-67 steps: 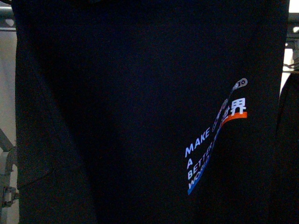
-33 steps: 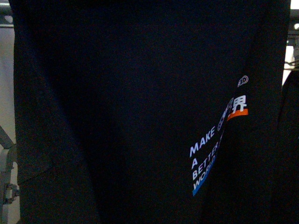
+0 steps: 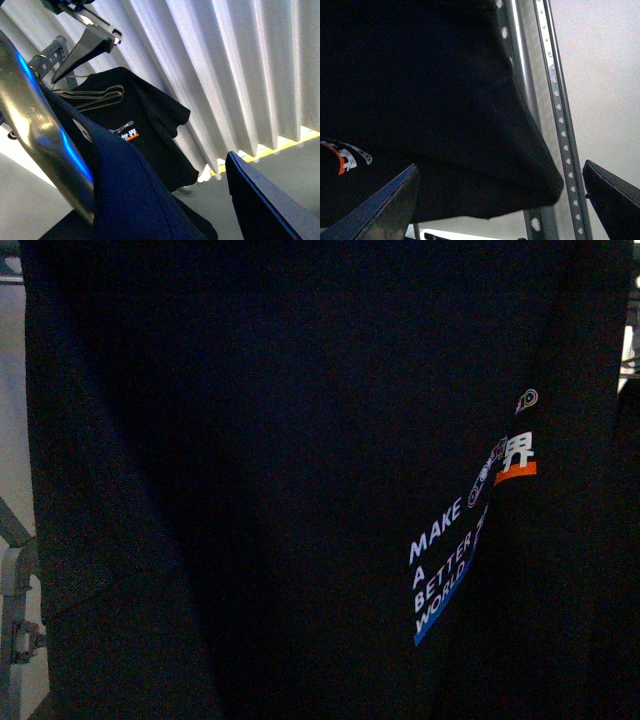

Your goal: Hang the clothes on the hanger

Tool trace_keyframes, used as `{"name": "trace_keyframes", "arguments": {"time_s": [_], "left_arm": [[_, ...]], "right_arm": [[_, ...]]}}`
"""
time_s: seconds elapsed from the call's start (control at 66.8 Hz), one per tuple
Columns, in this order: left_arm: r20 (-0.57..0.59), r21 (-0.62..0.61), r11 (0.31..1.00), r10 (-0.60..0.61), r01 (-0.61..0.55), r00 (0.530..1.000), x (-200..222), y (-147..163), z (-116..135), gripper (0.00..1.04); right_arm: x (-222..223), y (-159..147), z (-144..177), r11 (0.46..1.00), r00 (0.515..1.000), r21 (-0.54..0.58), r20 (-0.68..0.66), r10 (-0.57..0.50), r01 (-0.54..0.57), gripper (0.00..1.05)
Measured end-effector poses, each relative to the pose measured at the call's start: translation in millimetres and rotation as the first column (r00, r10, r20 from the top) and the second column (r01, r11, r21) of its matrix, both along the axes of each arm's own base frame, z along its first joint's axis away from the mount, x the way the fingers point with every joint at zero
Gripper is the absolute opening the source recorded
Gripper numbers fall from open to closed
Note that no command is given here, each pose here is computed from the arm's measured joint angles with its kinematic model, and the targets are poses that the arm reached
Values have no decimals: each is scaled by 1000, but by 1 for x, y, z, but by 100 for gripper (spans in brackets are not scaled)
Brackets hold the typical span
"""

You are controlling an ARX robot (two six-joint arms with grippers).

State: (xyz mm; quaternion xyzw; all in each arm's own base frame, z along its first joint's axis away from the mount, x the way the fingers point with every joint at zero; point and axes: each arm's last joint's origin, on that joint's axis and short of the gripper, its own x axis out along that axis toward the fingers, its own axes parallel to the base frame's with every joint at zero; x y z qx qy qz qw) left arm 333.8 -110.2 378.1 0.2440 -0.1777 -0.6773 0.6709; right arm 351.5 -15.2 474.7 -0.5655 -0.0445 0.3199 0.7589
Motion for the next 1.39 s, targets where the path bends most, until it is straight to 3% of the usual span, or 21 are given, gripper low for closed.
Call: {"name": "trace_keyframes", "arguments": {"time_s": [0.449, 0.839, 1.033, 1.153, 1.258, 1.393], "left_arm": [[0, 0, 1000, 1, -1, 1000, 0, 0, 0, 54], [4, 0, 1000, 0, 0, 1000, 0, 0, 0, 53], [6, 1, 1000, 4, -4, 1000, 0, 0, 1, 33], [11, 10, 999, 37, -37, 999, 1, 2, 0, 18], [16, 13, 998, 54, -54, 998, 2, 4, 1, 9], [17, 12, 999, 48, -49, 999, 2, 3, 1, 13]], "right_arm": [[36, 36, -8, 998, 998, -41, -17, 55, -56, 96], [34, 29, -9, 997, 999, -72, -6, 34, -35, 51], [25, 14, -15, 999, 1000, -51, -14, 18, -19, 22], [17, 5, -16, 998, 1000, -67, 7, 14, -14, 10], [9, -3, -17, 998, 999, -61, 31, 24, -22, 5], [4, -10, -18, 998, 999, -51, 41, 24, -21, 5]]}}
